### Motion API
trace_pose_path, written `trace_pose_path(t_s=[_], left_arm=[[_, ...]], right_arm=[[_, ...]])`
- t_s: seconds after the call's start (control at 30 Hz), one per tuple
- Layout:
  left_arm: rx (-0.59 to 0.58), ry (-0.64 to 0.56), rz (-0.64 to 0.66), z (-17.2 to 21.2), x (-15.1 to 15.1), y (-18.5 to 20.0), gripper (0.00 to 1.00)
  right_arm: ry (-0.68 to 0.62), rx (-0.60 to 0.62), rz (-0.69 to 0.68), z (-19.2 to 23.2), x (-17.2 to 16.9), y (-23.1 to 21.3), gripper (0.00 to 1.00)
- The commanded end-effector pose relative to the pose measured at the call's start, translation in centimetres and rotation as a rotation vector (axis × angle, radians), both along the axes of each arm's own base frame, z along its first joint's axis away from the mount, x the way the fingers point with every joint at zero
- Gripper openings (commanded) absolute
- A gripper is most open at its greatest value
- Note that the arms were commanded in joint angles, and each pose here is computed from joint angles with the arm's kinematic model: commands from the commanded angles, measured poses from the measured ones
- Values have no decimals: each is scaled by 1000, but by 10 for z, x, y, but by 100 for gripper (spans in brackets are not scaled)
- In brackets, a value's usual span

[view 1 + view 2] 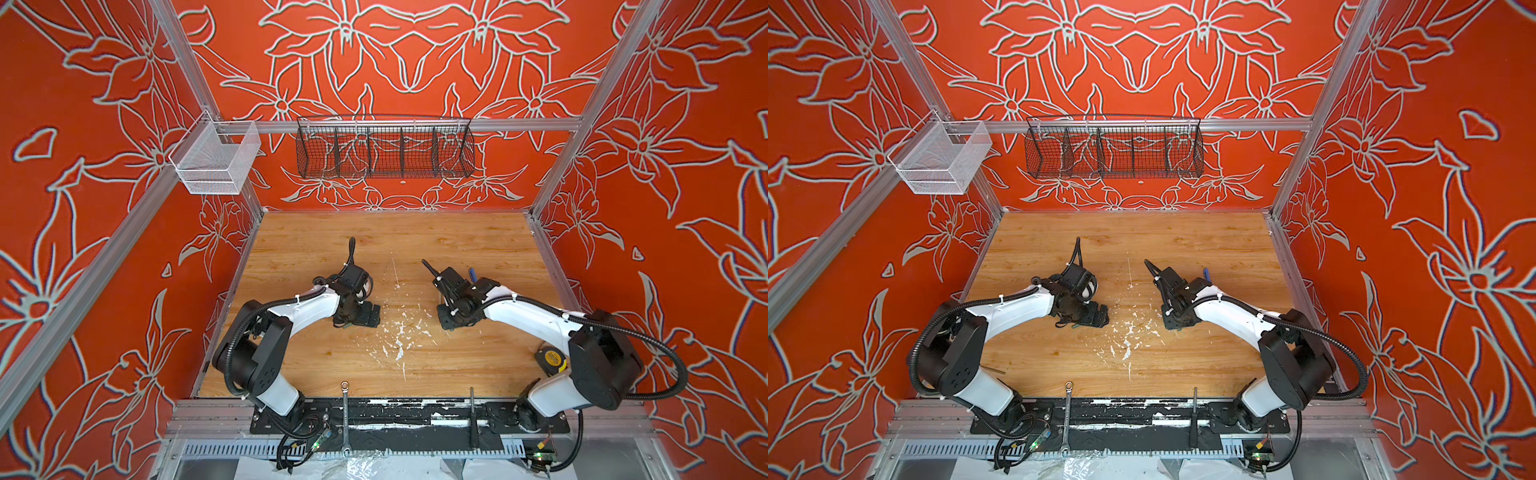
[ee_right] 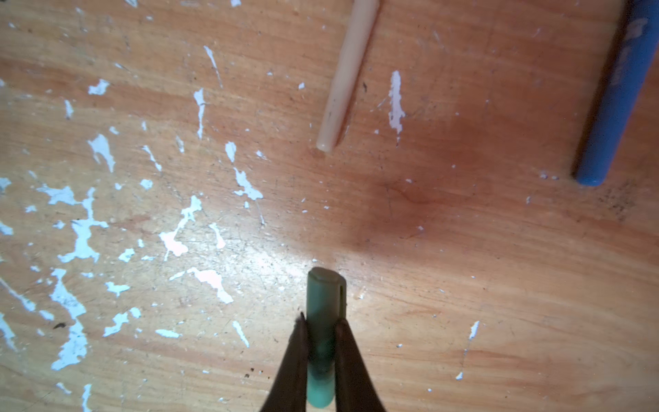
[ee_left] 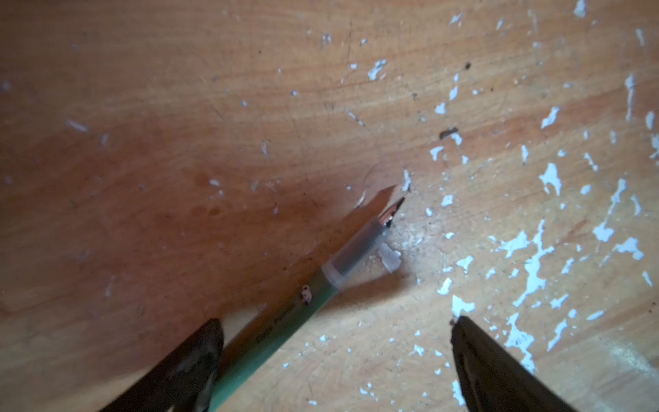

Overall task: Insert the pens into the pen caps
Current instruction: 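Lower the left gripper onto the green pen body and close it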

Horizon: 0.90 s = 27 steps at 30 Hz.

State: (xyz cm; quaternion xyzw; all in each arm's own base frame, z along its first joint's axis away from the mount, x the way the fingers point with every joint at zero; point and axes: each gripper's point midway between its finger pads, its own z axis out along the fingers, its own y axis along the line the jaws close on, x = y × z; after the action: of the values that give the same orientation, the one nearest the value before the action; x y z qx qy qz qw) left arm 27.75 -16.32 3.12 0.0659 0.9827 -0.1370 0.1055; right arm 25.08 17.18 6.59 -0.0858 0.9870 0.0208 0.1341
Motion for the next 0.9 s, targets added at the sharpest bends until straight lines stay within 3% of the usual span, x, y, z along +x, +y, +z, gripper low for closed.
trace_pose_path(t_s=[0.0, 0.2, 0.47, 0.53, 0.67, 0.87], left_arm=[[-41, 65, 30, 1, -24, -1, 96], [9, 82, 50, 3, -46, -6, 73], [192, 125, 67, -20, -64, 6, 59], [207, 123, 67, -22, -63, 7, 56], [226, 89, 57, -22, -59, 7, 39], [193, 32, -25, -17, -50, -14, 32]], right_arm=[[5, 32, -4, -1, -4, 3, 3], [11, 43, 5, -5, -4, 6, 2], [5, 62, 8, -5, -5, 7, 2], [2, 60, 5, -5, -5, 6, 2], [-12, 61, -4, -3, -6, 3, 2], [-33, 79, -18, 2, -6, 2, 1]])
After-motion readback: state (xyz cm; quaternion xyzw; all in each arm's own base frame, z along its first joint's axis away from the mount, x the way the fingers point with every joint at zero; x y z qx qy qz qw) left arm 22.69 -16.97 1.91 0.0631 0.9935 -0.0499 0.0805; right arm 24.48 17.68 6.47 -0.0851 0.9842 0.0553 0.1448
